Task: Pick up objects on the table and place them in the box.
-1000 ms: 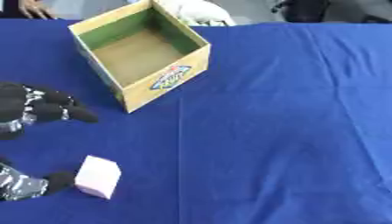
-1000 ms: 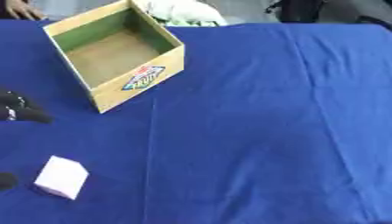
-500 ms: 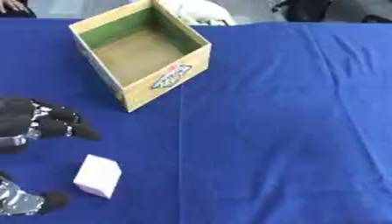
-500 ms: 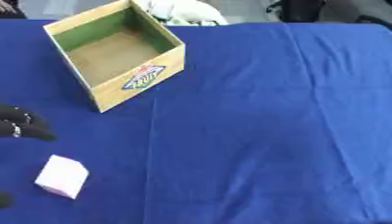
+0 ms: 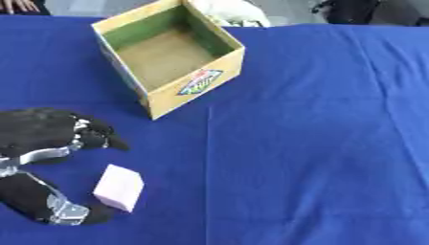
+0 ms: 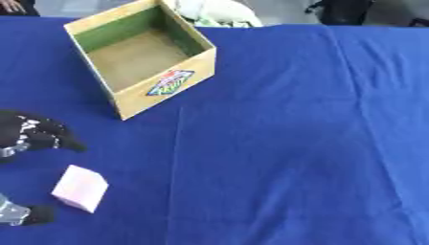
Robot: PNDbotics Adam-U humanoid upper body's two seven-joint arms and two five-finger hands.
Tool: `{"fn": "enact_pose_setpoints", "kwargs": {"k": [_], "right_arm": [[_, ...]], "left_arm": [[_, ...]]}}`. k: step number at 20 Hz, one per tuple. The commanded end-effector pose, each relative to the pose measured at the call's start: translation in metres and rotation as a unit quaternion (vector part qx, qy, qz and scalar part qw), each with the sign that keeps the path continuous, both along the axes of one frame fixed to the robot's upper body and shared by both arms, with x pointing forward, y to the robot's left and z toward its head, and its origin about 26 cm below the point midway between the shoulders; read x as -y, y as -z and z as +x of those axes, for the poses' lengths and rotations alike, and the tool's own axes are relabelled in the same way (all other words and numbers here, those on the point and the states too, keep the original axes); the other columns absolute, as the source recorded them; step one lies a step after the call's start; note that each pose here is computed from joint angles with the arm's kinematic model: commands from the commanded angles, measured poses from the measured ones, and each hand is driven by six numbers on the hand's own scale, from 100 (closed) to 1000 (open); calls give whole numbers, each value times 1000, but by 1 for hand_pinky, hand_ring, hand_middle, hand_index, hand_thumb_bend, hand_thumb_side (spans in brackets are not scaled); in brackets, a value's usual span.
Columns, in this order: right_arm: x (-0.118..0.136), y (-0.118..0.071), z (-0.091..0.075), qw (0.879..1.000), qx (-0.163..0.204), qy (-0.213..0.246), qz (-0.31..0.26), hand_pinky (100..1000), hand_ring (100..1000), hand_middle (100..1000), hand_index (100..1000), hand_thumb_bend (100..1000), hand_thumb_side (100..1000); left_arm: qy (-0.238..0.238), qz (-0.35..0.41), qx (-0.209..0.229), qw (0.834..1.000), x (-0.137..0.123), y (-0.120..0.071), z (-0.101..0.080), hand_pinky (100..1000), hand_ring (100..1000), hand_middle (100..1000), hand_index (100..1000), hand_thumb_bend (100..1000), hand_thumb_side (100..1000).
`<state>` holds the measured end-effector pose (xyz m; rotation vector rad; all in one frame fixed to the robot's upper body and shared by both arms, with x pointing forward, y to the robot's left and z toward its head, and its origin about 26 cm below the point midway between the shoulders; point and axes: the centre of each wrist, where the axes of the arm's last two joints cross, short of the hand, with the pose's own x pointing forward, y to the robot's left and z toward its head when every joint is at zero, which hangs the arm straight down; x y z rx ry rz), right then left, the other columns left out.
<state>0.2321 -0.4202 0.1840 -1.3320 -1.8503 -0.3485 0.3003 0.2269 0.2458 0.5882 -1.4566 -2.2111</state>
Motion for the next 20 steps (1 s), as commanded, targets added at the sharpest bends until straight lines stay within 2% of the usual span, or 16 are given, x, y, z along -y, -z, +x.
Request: {"fn": "enact_pose_setpoints", "kwargs": {"k": [1, 7, 12, 17, 20], "right_arm": [[0, -10, -2, 1000, 10, -3, -13, 531, 765, 638, 784, 100, 1000], [0, -9, -2, 1000, 10, -4, -9, 530, 764, 636, 783, 100, 1000], [-1, -8, -2, 1000, 9, -5, -6, 529, 761, 635, 783, 100, 1000], [-1, -6, -2, 1000, 9, -7, -2, 529, 761, 634, 782, 100, 1000], [-1, -7, -2, 1000, 9, -7, -2, 528, 761, 633, 782, 100, 1000]], "left_arm": [[-15, 15, 1, 1000, 3, -1, 3, 745, 863, 776, 918, 564, 954], [-28, 41, -20, 999, 3, 14, 17, 755, 873, 791, 922, 618, 973], [-47, 56, -18, 997, -2, 26, 33, 767, 881, 797, 921, 645, 960], [-58, 75, -15, 995, -6, 41, 46, 773, 885, 801, 919, 654, 960], [-57, 84, -21, 995, -7, 48, 51, 766, 877, 796, 911, 619, 936]]}}
